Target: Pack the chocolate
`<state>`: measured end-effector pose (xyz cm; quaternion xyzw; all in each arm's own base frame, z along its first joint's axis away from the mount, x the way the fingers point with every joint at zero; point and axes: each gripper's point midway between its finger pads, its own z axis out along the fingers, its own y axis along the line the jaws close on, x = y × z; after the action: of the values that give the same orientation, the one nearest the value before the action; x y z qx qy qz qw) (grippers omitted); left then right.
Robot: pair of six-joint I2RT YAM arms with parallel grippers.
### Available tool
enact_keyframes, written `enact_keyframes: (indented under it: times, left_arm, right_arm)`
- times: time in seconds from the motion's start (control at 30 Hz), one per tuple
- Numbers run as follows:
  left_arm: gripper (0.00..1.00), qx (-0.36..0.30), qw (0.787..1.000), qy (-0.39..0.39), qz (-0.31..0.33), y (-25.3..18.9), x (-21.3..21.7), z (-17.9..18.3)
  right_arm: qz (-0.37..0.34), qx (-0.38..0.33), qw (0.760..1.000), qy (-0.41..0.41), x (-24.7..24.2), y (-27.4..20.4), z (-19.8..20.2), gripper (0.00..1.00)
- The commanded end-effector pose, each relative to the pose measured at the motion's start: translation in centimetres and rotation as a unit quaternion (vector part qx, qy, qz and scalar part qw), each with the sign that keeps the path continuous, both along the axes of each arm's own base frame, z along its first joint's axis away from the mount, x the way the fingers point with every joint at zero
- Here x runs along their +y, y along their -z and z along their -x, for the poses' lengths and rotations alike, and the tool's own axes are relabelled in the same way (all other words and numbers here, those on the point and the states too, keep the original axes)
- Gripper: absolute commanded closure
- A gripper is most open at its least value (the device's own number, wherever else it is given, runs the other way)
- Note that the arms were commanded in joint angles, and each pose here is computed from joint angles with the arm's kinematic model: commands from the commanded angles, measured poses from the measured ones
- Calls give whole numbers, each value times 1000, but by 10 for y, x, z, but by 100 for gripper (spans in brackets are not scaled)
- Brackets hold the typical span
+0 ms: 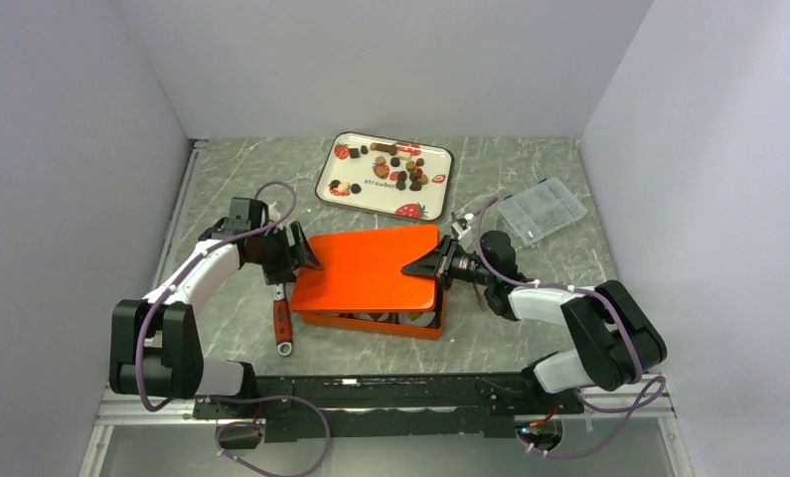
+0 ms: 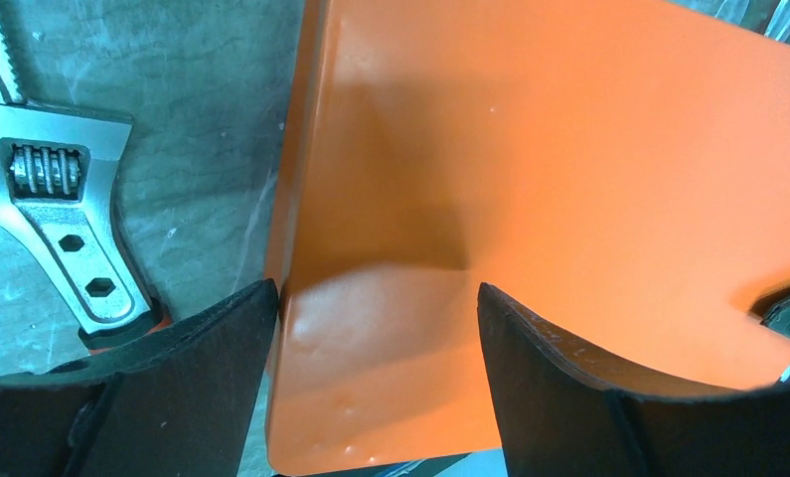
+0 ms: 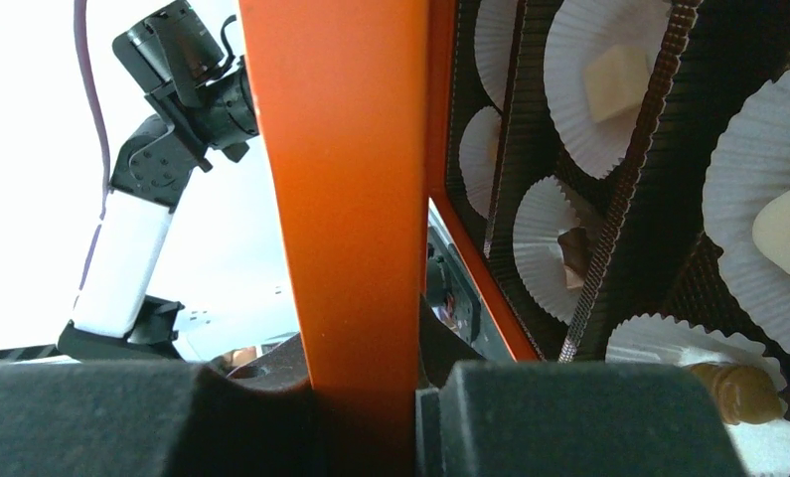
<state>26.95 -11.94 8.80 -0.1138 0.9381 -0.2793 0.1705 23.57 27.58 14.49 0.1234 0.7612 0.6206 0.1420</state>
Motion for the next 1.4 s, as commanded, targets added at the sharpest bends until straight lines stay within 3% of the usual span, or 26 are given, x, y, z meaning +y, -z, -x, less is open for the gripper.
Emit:
enact_keyframes:
  times: [0.0,0.3,1.07,1.37]
  left_arm:
    - [21,-13,1000,18,8,-9,-5,7]
    - [23,-6,999,32,-1,-7,-6,14]
    - [28,3,998,57,-7,-1,-13,19]
    - [29,5,998,62,-12,3,-15,20]
  right_arm:
    - [-3,-44,999,5,-5,-10,-2,83]
    - [7,-41,999,10,-11,-1,0,82]
    - [58,-14,998,16,-26,22,2,59]
    - [79,-4,997,24,-39,29,4,59]
